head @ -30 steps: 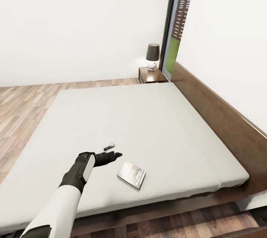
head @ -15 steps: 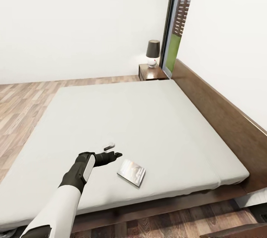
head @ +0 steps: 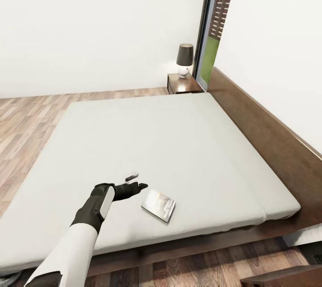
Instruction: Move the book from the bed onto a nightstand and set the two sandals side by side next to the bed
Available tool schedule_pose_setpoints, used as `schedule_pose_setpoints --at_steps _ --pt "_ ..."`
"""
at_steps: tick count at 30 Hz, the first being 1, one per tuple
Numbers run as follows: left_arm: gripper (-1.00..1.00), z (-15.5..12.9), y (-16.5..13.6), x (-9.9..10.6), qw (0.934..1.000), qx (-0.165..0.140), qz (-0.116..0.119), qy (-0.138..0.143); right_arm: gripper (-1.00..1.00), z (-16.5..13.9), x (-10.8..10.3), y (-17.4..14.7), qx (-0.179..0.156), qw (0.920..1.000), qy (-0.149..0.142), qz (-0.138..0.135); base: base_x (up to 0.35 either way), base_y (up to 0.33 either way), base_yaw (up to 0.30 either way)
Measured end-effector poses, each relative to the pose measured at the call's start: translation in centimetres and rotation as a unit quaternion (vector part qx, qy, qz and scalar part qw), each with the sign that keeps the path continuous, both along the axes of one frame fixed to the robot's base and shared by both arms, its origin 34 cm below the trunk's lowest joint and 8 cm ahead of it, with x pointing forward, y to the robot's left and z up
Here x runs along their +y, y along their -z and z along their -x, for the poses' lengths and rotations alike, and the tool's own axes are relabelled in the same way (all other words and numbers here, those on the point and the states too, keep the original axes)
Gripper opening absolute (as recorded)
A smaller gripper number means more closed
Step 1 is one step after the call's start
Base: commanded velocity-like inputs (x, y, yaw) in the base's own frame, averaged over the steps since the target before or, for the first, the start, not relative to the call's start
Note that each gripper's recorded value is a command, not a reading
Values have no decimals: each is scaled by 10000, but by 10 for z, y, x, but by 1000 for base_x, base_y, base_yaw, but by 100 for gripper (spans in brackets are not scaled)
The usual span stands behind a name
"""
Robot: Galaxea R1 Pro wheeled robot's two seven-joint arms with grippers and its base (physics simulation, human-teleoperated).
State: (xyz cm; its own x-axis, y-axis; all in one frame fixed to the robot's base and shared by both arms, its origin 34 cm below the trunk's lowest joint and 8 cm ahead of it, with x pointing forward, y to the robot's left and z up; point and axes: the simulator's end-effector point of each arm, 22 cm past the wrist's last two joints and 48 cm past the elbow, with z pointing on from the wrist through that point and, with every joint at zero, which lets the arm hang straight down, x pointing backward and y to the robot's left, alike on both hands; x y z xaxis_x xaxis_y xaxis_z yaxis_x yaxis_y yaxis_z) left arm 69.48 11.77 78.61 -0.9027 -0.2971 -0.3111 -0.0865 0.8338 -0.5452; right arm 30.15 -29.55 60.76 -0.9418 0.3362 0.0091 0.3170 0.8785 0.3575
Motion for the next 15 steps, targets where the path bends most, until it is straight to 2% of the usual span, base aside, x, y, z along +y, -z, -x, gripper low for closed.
schedule_pose_setpoints --at_steps 2,4,7,9,15 --pt "100 0 0 -2 10000 12 79 -46 100 5 5 0 187 9997 -86 -98 0 0 39" --pt "100 -1 0 -3 9999 17 143 -85 100 -8 16 -2 276 9990 -226 -280 0 0 57" --pt "100 -1 2 -2 9998 33 172 -113 100 -41 58 -12 379 9957 -382 -755 0 0 65" --pt "100 -1 3 -2 9998 51 177 -118 100 -52 77 -16 414 9938 -440 -938 0 0 66" --pt "100 1 9 -2 9997 98 185 -120 100 -54 89 -18 466 9920 -532 -1042 0 0 66"
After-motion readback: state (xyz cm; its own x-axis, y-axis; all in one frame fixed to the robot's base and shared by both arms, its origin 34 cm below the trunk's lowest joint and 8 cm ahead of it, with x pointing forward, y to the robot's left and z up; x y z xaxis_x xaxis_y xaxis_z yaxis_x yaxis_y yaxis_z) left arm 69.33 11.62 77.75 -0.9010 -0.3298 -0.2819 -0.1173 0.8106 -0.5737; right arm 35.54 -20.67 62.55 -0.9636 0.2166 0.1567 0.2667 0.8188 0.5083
